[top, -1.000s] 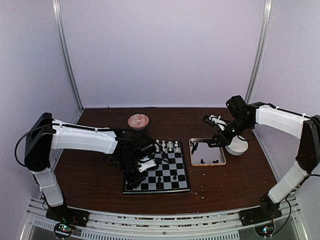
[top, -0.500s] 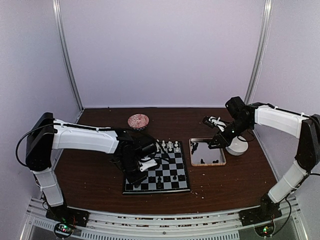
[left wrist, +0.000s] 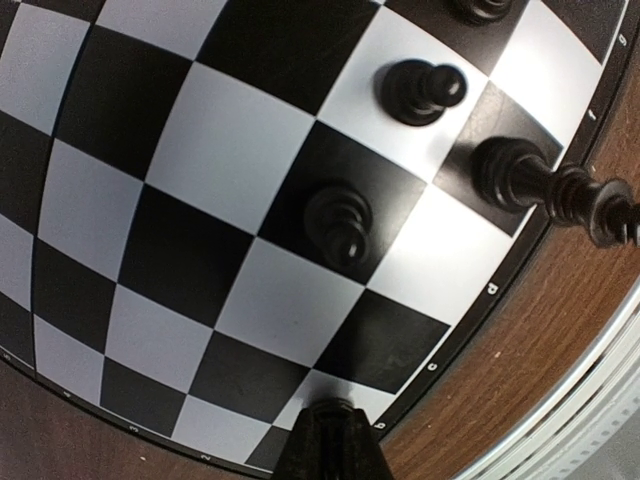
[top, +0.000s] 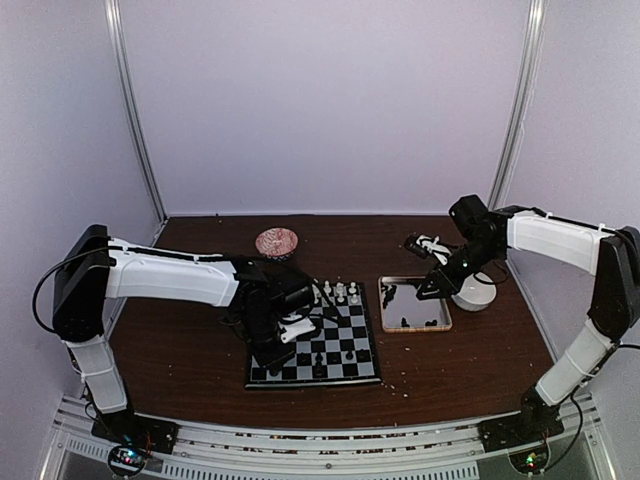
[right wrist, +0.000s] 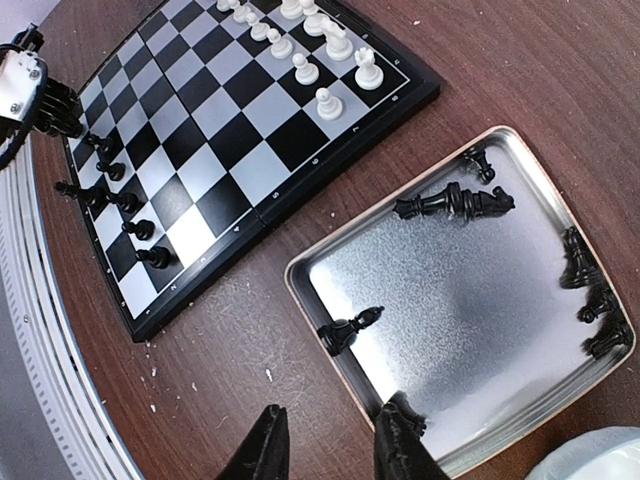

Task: Set up the chess pieces on the board
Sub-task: Place the knight at g8, then adjust the chess pile in the storage box.

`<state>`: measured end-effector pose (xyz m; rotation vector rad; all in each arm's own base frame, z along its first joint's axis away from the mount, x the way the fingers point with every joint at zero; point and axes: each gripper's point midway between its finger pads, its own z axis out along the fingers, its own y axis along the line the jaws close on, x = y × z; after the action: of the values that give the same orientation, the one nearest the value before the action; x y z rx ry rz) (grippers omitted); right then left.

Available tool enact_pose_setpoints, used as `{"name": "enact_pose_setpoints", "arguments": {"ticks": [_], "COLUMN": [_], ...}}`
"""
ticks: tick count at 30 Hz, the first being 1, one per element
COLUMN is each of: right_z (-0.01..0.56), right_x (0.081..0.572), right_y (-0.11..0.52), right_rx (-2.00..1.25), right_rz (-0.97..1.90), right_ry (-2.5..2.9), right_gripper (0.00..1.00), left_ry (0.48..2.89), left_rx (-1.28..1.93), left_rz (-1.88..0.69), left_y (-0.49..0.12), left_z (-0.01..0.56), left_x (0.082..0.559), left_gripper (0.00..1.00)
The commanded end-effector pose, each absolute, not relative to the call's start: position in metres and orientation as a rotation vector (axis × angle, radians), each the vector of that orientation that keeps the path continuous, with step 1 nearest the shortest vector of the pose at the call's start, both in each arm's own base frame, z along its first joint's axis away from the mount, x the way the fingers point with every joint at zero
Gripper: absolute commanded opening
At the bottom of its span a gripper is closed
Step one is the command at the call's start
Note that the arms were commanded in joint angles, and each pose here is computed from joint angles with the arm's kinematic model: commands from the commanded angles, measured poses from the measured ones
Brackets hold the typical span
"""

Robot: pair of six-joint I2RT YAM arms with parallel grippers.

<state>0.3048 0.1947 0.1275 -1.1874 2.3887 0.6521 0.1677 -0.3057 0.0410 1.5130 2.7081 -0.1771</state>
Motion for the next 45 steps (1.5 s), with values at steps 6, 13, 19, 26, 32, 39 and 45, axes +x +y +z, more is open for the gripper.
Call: {"name": "enact_pose_setpoints", "arguments": {"ticks": [6, 13, 19, 26, 32, 39, 45], "right_z": [0.129, 0.13, 0.132, 0.125, 0.123, 0.122, 0.107], "right_x": [0.304, 0.304, 0.305, 0.316, 0.326, 0.353, 0.368], "right_y": [0.195, 0.195, 0.194, 0.18, 0.172, 0.172, 0.18], "right_rx": [-1.19, -1.188, -1.182, -1.165, -1.288, -1.473, -1.793], "right_rz": [0.669, 0.668, 0.651, 0.524, 0.363, 0.216, 0.138], "right_ry": [2.395, 2.394, 2.398, 2.48, 2.496, 2.435, 2.233], "right_gripper": [0.31, 0.31, 0.31, 0.31, 0.31, 0.3, 0.33], "left_ry": [2.68, 2.658, 2.569, 2.462, 2.357, 2.235, 2.183], "left_rx": [1.49, 1.466, 1.406, 1.342, 1.121, 0.893, 0.848], "left_rz": [-0.213, -0.172, -0.192, -0.228, -0.3, -0.531, -0.637], "left_y": [-0.316, -0.313, -0.319, -0.324, -0.322, -0.342, -0.356], "left_z": [0.047, 0.056, 0.092, 0.136, 0.176, 0.205, 0.215], "left_x": [0.171, 0.177, 0.189, 0.205, 0.249, 0.283, 0.286], "left_gripper": [0.08, 0.14, 0.25, 0.29, 0.32, 0.39, 0.42]}}
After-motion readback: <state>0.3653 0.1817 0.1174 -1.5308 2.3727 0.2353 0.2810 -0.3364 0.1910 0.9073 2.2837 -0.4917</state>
